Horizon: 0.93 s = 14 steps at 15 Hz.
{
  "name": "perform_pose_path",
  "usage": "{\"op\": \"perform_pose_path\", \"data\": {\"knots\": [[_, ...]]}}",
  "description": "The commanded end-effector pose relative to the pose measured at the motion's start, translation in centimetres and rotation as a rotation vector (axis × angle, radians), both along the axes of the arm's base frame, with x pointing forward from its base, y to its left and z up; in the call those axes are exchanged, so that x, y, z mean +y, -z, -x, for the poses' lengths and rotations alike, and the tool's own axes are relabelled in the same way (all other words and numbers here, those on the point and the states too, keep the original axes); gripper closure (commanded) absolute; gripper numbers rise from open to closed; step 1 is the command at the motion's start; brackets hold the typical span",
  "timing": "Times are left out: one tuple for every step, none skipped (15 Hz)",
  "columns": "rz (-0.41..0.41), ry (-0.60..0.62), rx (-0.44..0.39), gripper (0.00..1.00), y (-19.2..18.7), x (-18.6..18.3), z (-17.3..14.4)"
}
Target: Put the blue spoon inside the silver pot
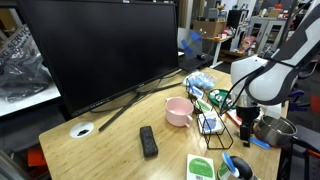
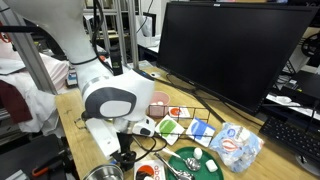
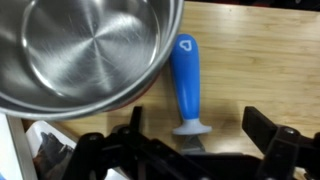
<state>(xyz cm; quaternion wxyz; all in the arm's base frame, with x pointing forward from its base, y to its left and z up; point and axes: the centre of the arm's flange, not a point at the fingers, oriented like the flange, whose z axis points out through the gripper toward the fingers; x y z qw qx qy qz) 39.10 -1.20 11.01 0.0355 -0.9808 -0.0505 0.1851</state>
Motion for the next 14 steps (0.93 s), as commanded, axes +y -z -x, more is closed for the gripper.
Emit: {"op": "perform_pose_path", "data": {"knots": [[0.026, 0.016, -0.023, 0.12, 0.2, 0.6, 0.5], [0.030, 0.022, -0.028, 0.27, 0.1, 0.5, 0.5], [0.034, 0.028, -0.032, 0.32, 0.0, 0.4, 0.4], [0.032, 0.030, -0.032, 0.40, -0.1, 0.2, 0.3], [0.029, 0.032, -0.031, 0.46, -0.2, 0.1, 0.3], [0.029, 0.033, -0.032, 0.54, -0.3, 0.0, 0.3], [0.030, 0.035, -0.033, 0.59, -0.4, -0.2, 0.2], [0.029, 0.036, -0.034, 0.67, -0.4, -0.3, 0.2], [0.028, 0.038, -0.035, 0.73, -0.5, -0.4, 0.1], [0.029, 0.039, -0.037, 0.81, -0.5, -0.5, 0.1], [0.026, 0.038, -0.036, 0.87, -0.5, -0.5, 0.1], [0.023, 0.038, -0.035, 0.88, -0.6, -0.5, 0.1], [0.007, 0.037, -0.032, 0.88, -0.7, -0.5, 0.1], [-0.003, 0.036, -0.033, 0.88, -0.7, -0.5, 0.2]]}}
